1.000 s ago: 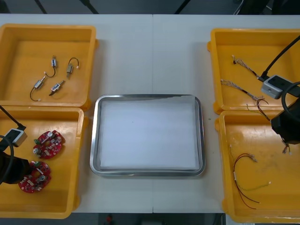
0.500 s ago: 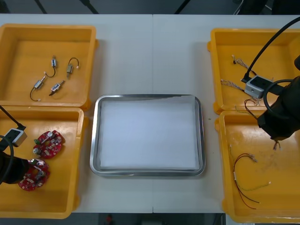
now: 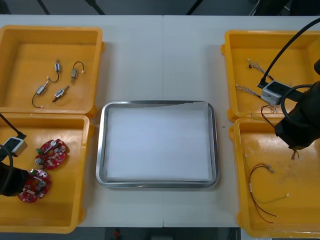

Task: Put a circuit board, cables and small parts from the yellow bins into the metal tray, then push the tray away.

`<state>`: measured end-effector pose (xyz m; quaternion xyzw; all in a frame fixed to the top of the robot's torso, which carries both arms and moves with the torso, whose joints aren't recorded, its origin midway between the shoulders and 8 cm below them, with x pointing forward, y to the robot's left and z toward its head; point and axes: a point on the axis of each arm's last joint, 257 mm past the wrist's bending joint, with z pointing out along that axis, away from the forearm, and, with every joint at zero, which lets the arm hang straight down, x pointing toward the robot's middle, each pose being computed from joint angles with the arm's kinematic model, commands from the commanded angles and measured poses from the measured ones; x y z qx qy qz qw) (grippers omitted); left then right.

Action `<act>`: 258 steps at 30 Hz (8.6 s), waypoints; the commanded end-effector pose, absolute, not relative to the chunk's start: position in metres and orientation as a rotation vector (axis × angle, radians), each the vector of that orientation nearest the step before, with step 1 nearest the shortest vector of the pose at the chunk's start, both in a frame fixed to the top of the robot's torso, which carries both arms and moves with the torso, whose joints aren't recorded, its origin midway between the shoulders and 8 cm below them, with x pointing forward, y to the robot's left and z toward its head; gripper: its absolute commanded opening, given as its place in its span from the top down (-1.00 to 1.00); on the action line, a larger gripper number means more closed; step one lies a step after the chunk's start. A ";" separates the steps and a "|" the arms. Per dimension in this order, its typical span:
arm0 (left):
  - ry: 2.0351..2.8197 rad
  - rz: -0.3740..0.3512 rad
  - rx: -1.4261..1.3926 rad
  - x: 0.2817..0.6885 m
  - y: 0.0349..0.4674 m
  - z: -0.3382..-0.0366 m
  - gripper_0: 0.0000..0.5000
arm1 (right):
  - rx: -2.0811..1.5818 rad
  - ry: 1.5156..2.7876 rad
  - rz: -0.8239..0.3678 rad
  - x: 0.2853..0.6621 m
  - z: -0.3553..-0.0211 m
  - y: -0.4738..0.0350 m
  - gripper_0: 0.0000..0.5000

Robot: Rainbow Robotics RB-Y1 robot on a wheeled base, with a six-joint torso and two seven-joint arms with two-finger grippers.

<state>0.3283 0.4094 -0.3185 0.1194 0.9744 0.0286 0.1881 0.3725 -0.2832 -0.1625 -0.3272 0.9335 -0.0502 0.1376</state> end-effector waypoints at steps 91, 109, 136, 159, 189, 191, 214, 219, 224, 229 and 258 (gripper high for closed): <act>2.608 -0.163 -0.195 0.396 0.150 -0.191 1.00 | -0.978 2.660 -0.213 0.381 -0.149 -0.292 1.00; 2.632 -0.045 -0.182 0.391 0.136 -0.240 1.00 | -0.978 2.660 -0.213 0.381 -0.149 -0.292 1.00; 2.657 0.029 -0.128 0.386 0.139 -0.276 1.00 | -0.978 2.660 -0.213 0.381 -0.149 -0.292 1.00; 2.641 -0.043 -0.083 0.375 0.140 -0.233 -1.00 | -0.978 2.660 -0.213 0.381 -0.149 -0.292 1.00; 2.682 0.132 -0.109 0.399 0.285 -0.096 -1.00 | -1.257 2.513 -0.215 0.382 -0.157 -0.240 1.00; 2.678 0.146 -0.126 0.406 0.295 -0.092 -1.00 | -1.311 2.475 -0.224 0.382 -0.156 -0.229 1.00; 2.595 0.079 -0.038 0.496 0.378 -0.066 -1.00 | -1.891 2.055 -0.219 0.360 -0.190 -0.072 1.00; 2.583 0.071 0.090 0.505 0.383 -0.067 -1.00 | -1.953 1.967 -0.233 0.359 -0.204 -0.052 1.00; 2.576 0.096 0.207 0.512 0.398 -0.068 -1.00 | -2.022 1.884 -0.278 0.360 -0.228 -0.048 1.00; 2.563 0.097 0.299 0.523 0.402 -0.070 -1.00 | -2.113 1.826 -0.330 0.363 -0.252 -0.055 1.00; 2.542 0.190 0.611 0.588 0.391 -0.118 -1.00 | -2.085 1.872 -0.324 0.374 -0.271 -0.055 -1.00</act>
